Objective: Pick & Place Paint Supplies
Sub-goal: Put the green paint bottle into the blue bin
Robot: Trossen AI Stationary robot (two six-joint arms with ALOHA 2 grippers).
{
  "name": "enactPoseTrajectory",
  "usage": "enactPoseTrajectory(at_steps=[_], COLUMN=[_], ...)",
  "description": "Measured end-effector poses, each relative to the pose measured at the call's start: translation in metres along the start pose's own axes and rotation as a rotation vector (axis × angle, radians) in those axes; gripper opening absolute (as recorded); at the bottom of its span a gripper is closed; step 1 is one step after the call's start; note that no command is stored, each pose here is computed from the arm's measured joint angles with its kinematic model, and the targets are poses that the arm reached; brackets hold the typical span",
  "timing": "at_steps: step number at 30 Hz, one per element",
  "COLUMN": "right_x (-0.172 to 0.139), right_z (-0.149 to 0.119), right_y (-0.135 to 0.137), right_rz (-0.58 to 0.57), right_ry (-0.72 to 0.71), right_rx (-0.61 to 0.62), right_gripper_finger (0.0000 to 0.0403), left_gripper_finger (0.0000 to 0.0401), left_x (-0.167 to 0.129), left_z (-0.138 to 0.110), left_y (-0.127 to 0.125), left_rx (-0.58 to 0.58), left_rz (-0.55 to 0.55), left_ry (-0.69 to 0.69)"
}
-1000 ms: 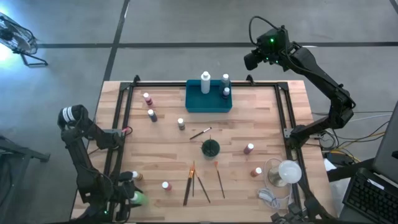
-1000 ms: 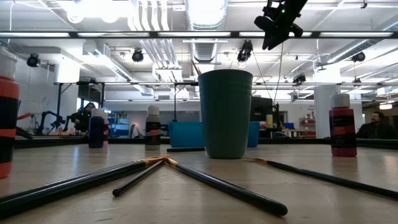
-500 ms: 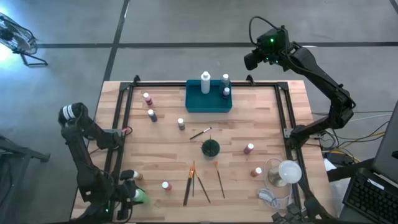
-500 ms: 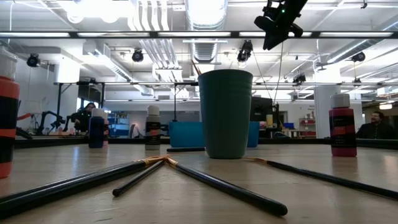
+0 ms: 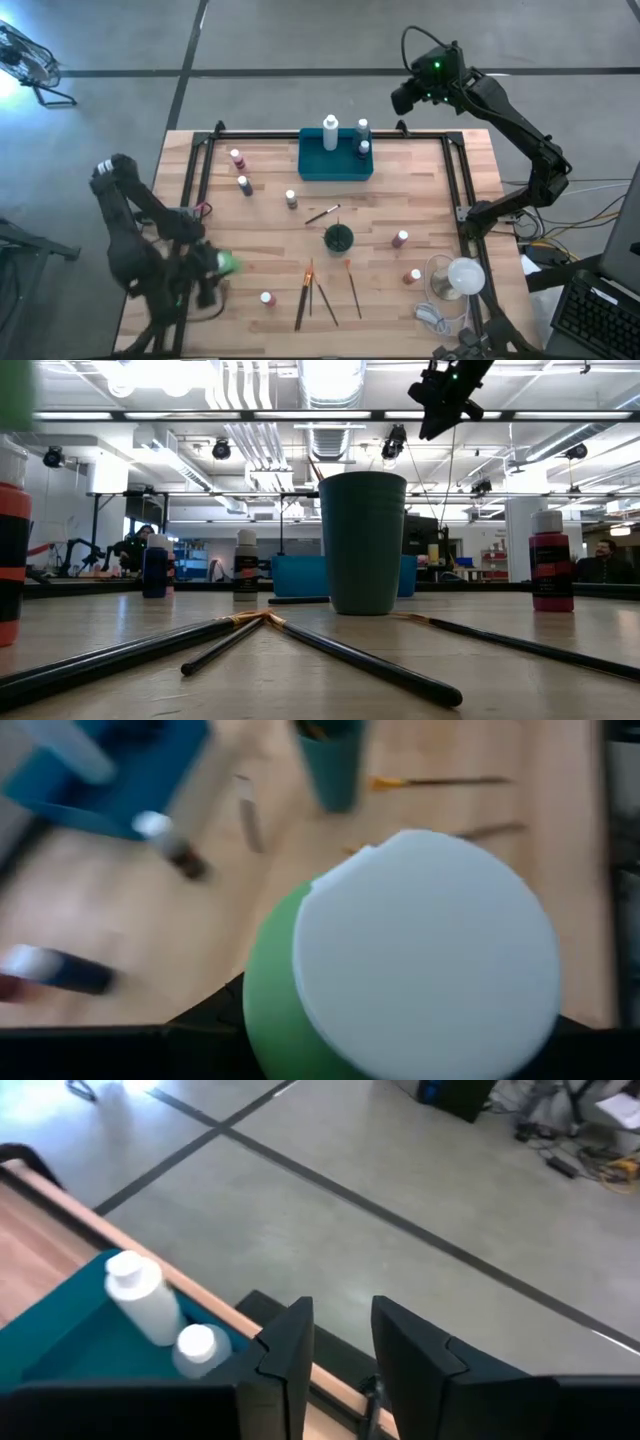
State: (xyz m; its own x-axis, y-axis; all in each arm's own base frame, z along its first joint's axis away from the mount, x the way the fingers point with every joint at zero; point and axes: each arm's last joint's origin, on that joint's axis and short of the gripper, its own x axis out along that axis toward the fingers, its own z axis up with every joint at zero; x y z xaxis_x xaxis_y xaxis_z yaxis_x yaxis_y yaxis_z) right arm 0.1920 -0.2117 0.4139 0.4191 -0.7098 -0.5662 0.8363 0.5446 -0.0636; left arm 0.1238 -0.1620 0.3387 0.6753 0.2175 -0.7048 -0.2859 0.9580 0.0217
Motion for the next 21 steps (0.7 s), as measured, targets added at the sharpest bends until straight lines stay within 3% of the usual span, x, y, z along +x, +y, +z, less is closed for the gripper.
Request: enactPoseTrajectory(at_steps=[10,16,21], right_x=[0.001,0.003,0.003], right_z=[0.0,-0.002,-0.005], right_y=[-0.01,-0.019,-0.027], right_rz=[-0.03,-0.059,-0.081], right_ry=[0.009,0.024,0.061], right_rx=[0.018,0.031,0.04], right_gripper_finger=[0.0136,0.0149,0.0158], left_gripper_finger=[0.0193,0.0192,0.0191], left_x=[0.055,0.083,0.102], left_z=[0.08,0.134,0.152], left_y=[0.08,0.134,0.188], left_rx=[-0.053,-0.026,-0.04], left_rz=[0.347,0.309,0.37], left_ry=[-0.073,-0.194,-0.219])
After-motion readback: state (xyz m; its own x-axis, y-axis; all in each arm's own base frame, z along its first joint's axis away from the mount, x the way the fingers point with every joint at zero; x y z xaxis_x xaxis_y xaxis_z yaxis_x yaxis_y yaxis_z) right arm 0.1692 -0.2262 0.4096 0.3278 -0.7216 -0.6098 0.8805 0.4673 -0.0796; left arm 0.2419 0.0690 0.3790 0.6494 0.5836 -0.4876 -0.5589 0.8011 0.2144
